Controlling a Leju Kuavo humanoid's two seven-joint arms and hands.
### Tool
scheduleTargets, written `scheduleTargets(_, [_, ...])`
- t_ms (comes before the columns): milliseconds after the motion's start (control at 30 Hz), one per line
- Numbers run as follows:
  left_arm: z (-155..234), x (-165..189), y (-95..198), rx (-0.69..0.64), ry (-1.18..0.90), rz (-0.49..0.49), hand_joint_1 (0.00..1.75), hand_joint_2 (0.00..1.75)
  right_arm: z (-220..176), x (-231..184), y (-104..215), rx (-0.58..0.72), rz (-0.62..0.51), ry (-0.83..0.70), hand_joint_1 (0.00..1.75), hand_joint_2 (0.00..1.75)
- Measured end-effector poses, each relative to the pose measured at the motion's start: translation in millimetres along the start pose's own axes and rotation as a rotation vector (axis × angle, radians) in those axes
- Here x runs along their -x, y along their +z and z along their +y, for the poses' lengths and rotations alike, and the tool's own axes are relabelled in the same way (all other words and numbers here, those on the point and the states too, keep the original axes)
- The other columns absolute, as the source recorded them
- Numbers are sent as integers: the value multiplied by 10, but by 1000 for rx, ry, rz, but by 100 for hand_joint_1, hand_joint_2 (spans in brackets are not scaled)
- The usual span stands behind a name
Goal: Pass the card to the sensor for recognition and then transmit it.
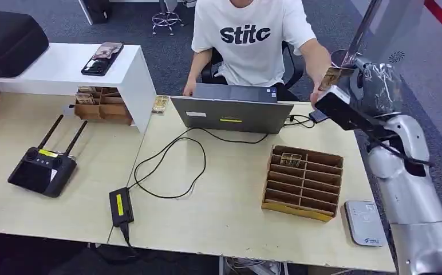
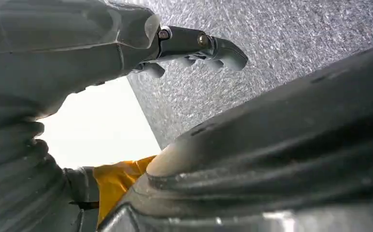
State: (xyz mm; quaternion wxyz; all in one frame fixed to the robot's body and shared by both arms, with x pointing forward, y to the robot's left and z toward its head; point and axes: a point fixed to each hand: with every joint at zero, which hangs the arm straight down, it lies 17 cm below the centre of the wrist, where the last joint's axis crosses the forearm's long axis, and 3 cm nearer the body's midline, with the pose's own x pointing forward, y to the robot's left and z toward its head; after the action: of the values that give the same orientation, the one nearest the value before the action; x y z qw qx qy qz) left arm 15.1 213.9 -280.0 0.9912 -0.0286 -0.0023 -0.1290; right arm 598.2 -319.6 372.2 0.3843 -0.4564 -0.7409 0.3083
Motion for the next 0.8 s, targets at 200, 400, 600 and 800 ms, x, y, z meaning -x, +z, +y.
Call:
scheduleTargets(200, [9, -6, 2, 0, -27, 6, 0, 175, 117, -57, -414, -54, 40, 49, 175, 175])
scheduleTargets(400, [8, -6, 2, 0, -31, 6, 0, 175, 270, -69, -452, -90, 49, 53, 175, 175])
scheduleTargets(600, [9, -7, 2, 0, -32, 7, 0, 175, 361, -67, -457, -114, 56, 50, 175, 175])
scheduleTargets(800, [14, -5, 2, -1, -41, 9, 0, 175, 416, -37, -452, -115, 81, 56, 175, 175])
